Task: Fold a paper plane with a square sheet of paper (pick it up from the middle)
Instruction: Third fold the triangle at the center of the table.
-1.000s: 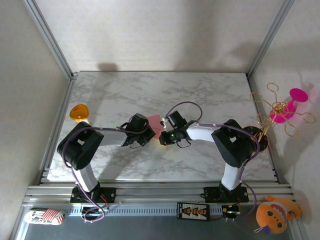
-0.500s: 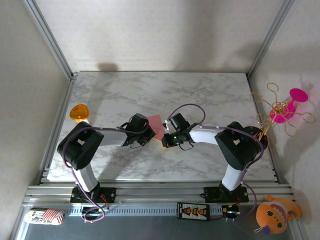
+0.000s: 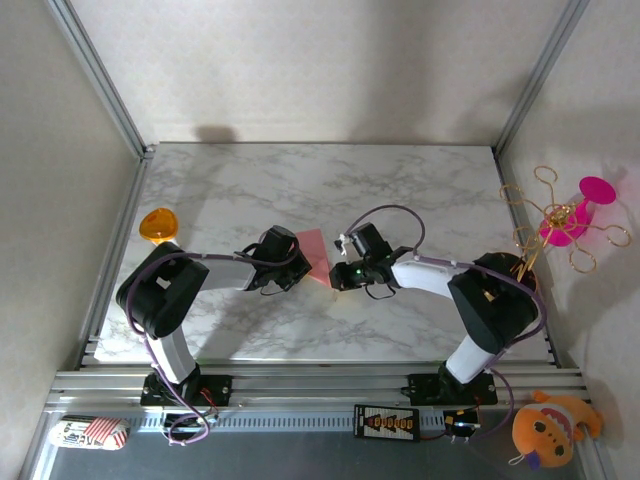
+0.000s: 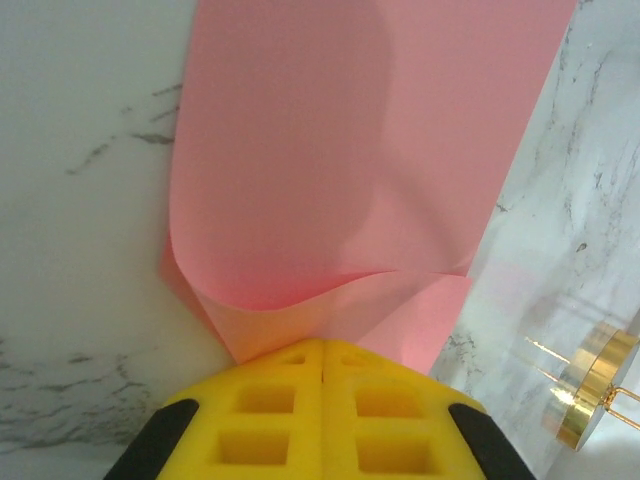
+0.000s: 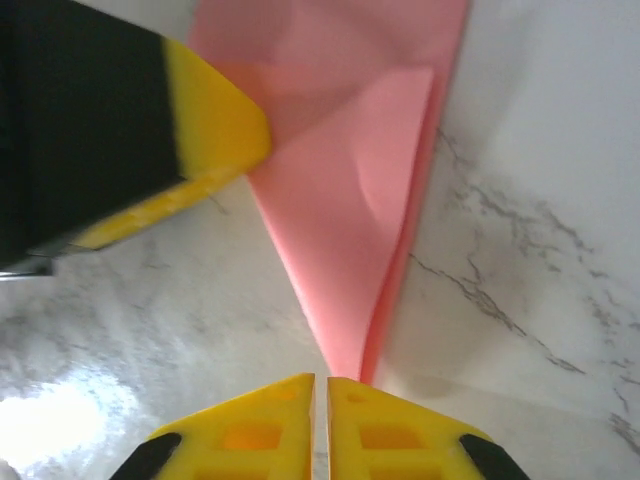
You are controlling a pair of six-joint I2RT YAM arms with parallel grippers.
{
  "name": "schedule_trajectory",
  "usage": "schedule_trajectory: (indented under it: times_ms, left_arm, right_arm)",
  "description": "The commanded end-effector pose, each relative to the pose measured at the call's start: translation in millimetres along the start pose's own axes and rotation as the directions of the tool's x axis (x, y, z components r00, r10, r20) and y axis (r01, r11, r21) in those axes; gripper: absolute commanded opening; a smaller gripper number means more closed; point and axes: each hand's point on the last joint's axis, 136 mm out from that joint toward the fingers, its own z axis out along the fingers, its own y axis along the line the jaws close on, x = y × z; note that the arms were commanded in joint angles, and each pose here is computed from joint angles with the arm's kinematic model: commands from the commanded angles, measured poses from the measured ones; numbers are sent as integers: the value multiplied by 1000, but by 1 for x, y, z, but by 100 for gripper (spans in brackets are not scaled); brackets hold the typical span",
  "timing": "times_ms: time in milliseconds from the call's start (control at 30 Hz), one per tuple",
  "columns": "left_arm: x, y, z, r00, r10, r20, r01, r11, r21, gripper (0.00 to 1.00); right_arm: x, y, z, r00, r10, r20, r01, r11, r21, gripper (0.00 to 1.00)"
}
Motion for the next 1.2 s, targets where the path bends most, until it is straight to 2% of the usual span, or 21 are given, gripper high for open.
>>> schedule_trajectory:
  times_ms: [0, 267, 367, 567, 767, 1167]
  left_arm:
    - [5, 34, 9, 1000, 2, -5, -3, 992, -128, 2]
    - [5, 29, 8, 1000, 12, -10, -13, 993, -117, 2]
    - [3, 19, 6, 1000, 18, -4, -18, 997, -79, 2]
    - [1, -16, -2, 997, 75, 1, -75, 996, 39, 4]
    - [6, -53, -22, 983, 183, 25, -184, 966, 181, 12]
    - [31, -26, -1, 968, 246, -44, -240, 964, 113, 2]
  right_arm:
    - [-15, 1, 2, 1000, 23, 16, -23, 1000, 9, 11]
    - [-16, 4, 22, 999, 30, -37, -31, 999, -33, 10]
    - [-8, 0, 29, 997, 38, -69, -39, 999, -26, 10]
    - [8, -20, 35, 992, 66, -111, -61, 997, 49, 10]
    - [16, -35, 39, 986, 92, -136, -76, 990, 119, 9]
    - [23, -41, 41, 979, 120, -163, -95, 984, 152, 8]
